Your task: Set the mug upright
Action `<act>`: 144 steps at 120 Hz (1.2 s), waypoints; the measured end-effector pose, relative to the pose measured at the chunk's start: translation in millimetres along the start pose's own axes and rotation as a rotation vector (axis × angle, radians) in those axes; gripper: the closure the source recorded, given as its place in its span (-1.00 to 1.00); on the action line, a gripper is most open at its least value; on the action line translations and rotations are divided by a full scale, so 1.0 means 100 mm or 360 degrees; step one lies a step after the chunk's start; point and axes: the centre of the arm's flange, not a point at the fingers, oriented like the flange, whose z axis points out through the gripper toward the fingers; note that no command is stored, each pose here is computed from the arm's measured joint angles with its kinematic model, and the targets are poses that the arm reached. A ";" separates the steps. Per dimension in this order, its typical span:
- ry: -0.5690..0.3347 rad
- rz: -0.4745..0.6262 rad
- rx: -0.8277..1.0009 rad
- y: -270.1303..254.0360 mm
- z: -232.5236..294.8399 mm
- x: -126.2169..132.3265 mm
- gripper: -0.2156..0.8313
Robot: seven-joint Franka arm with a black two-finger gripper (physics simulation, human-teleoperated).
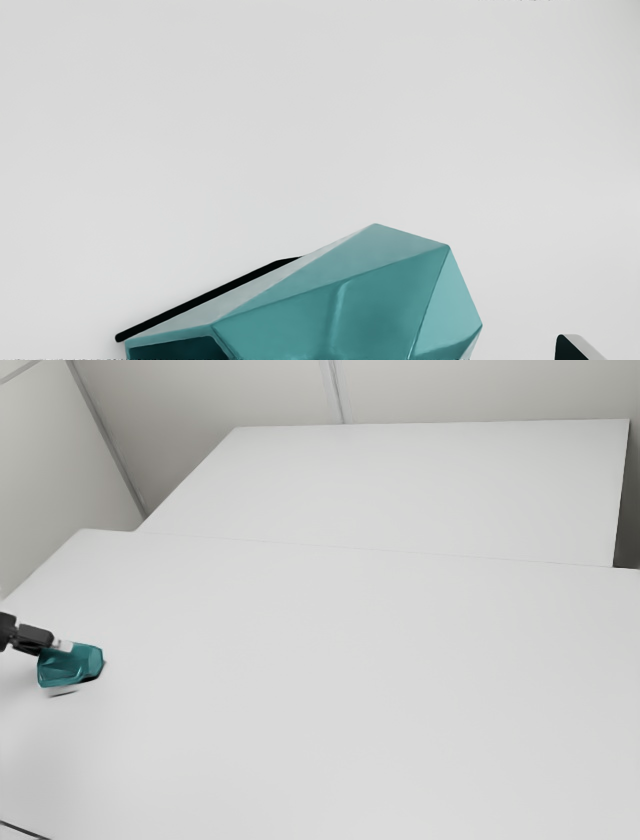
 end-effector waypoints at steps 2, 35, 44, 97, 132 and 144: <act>0.0005 -0.0002 -0.0008 0.00 0.01 -0.01 -0.59; 0.0058 -0.0019 -0.0088 0.01 0.06 -0.08 -0.41; 0.0074 -0.0032 -0.0109 0.01 0.08 -0.12 -0.31; 0.0116 -0.0032 -0.0160 0.04 0.10 -0.11 0.56; 0.0136 0.0085 -0.0236 0.30 0.34 0.31 0.82; 0.0144 0.0162 -0.0264 0.51 0.43 0.56 0.84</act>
